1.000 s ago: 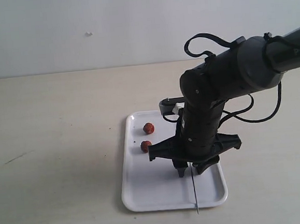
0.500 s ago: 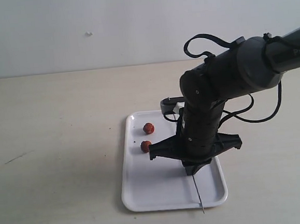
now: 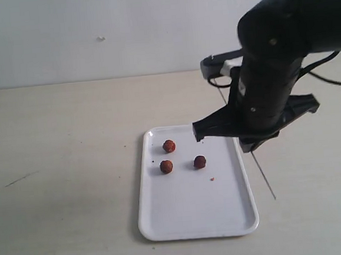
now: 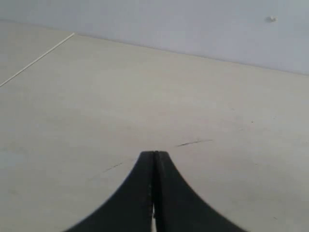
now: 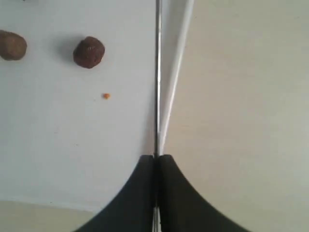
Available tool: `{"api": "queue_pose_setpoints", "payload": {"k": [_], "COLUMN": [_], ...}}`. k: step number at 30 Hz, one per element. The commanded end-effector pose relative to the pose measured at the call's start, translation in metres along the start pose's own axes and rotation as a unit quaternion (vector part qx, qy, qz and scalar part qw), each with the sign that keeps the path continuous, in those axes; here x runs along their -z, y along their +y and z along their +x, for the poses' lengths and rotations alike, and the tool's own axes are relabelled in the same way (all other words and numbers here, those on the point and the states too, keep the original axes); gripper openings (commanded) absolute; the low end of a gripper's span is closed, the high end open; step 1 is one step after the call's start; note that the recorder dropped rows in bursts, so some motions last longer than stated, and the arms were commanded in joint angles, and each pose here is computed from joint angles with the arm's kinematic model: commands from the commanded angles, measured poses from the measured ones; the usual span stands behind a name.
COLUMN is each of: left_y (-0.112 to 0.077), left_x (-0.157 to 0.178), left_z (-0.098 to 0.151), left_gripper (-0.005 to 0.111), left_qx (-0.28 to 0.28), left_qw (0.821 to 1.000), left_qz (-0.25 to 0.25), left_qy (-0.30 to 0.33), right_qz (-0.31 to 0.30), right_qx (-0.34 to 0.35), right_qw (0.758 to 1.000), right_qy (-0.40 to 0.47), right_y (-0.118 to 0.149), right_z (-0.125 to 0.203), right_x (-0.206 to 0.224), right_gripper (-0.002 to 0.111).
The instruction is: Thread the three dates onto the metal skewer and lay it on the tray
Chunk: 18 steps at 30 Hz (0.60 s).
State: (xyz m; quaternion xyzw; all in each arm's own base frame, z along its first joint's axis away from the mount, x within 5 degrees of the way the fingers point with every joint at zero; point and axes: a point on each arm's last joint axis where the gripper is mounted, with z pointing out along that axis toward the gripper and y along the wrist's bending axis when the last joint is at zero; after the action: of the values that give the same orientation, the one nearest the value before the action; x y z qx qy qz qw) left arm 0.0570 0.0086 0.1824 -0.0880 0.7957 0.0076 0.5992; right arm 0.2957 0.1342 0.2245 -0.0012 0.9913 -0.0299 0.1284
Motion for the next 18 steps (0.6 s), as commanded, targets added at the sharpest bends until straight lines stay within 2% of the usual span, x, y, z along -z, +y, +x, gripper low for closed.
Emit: {"api": "queue_pose_setpoints", "payload": {"k": [1,5,7,12,16,18], "left_y": [0.0,0.0,0.0,0.0,0.0,0.001], "left_x": [0.0,0.0,0.0,0.0,0.0,0.0], "left_z": [0.001,0.001,0.001,0.001,0.001,-0.001], "left_gripper": [0.0,0.0,0.0,0.0,0.0,0.0], "left_qx": [-0.004,-0.004,-0.004,-0.004,-0.004,-0.039], "left_qw": [1.0,1.0,1.0,1.0,1.0,0.999], "left_qz": [-0.001,-0.001,-0.001,-0.001,-0.001,-0.004], "left_qy": [-0.002,-0.002,-0.002,-0.002,-0.002,-0.012], "right_qz": [0.03,0.092,0.102,0.085,0.061,0.053], "right_qx": [0.014,0.027,0.032,0.047,0.078,0.101], "right_qw": [0.999,0.994,0.99,0.986,0.986,0.985], "right_qy": [-0.041,-0.058,-0.093,-0.136,-0.136,-0.127], "right_y": [-0.023,-0.051,-0.061,-0.079,-0.084,-0.085], "right_z": [0.01,0.026,0.031,0.056,0.076,0.084], "right_x": [0.055,0.093,0.111,0.139,0.144,0.141], "right_gripper": [0.0,0.0,0.0,0.0,0.0,0.0]}}
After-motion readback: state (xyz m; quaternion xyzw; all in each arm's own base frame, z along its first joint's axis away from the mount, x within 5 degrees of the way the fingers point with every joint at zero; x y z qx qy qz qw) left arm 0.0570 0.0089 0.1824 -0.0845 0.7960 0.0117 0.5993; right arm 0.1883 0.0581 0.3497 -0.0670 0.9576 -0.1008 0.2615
